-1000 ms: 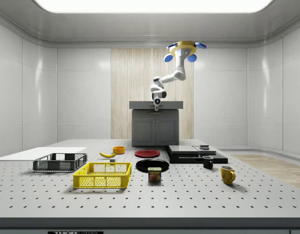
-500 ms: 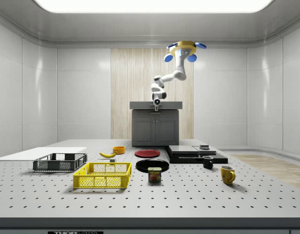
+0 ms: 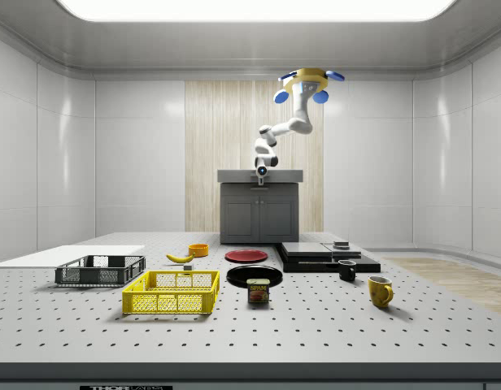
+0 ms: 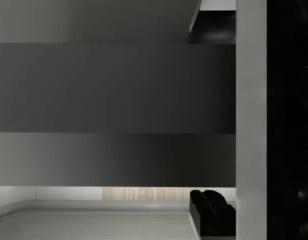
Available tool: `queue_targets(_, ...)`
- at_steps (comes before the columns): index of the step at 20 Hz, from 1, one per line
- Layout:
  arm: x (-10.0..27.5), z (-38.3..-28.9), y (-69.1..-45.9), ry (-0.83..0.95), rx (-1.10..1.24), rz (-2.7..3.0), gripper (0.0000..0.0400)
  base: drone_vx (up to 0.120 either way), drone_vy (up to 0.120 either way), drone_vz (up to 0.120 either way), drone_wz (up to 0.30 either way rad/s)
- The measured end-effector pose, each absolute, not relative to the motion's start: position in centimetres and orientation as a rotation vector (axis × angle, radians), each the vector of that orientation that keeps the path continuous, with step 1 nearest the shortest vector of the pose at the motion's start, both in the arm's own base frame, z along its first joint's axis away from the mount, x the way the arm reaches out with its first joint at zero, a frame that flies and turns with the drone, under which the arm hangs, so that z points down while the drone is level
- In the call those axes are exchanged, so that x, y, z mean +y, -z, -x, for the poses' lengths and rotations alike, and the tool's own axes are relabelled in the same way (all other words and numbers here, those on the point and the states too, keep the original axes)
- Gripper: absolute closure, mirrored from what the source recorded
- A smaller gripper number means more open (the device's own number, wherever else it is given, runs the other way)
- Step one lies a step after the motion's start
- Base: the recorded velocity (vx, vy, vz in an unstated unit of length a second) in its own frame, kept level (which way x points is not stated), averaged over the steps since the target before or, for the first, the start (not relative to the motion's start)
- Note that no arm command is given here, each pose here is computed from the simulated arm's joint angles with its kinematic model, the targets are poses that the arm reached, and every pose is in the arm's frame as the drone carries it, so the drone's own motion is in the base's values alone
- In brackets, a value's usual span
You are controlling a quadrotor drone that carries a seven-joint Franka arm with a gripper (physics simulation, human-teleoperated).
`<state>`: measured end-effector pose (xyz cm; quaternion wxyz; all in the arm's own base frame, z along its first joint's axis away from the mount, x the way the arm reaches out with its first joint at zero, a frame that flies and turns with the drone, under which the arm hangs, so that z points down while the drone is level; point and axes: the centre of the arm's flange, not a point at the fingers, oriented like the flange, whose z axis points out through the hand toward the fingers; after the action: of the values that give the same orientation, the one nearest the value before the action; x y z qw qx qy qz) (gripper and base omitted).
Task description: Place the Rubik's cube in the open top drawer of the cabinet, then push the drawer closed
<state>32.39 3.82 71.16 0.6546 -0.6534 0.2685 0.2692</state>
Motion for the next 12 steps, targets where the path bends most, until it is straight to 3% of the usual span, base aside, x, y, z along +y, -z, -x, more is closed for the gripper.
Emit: queue_targets(12,10.8,-32.41,-71.3,-0.612,0.610,1.481,0.0002,0.000,0.000,0.000,0.000)
